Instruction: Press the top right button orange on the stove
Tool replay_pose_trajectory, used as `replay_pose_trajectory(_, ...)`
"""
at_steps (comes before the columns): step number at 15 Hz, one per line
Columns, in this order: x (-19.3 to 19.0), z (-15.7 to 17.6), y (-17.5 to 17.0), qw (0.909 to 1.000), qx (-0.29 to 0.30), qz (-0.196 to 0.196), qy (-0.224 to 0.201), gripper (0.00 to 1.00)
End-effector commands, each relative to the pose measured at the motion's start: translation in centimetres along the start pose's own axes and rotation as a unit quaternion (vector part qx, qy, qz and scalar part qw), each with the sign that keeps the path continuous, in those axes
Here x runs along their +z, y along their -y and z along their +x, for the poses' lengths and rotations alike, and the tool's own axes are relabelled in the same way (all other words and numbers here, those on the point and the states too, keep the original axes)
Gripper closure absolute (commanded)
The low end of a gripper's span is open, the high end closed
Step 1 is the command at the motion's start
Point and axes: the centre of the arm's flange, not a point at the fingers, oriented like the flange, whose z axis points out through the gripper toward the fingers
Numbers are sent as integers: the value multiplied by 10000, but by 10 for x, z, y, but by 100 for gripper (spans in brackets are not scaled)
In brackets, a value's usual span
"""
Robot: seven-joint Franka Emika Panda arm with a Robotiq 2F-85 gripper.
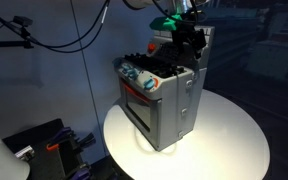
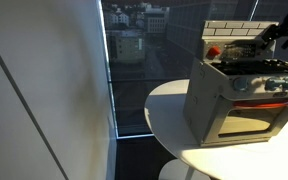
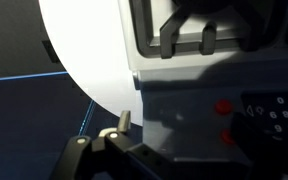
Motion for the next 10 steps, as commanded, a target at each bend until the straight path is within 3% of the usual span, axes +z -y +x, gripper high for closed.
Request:
replay_pose_trajectory(1,1,14,-4,9999,-39,51,-106,0)
replay_pose_trajectory(10,2,20,-7,9999,-19,27,-118,0)
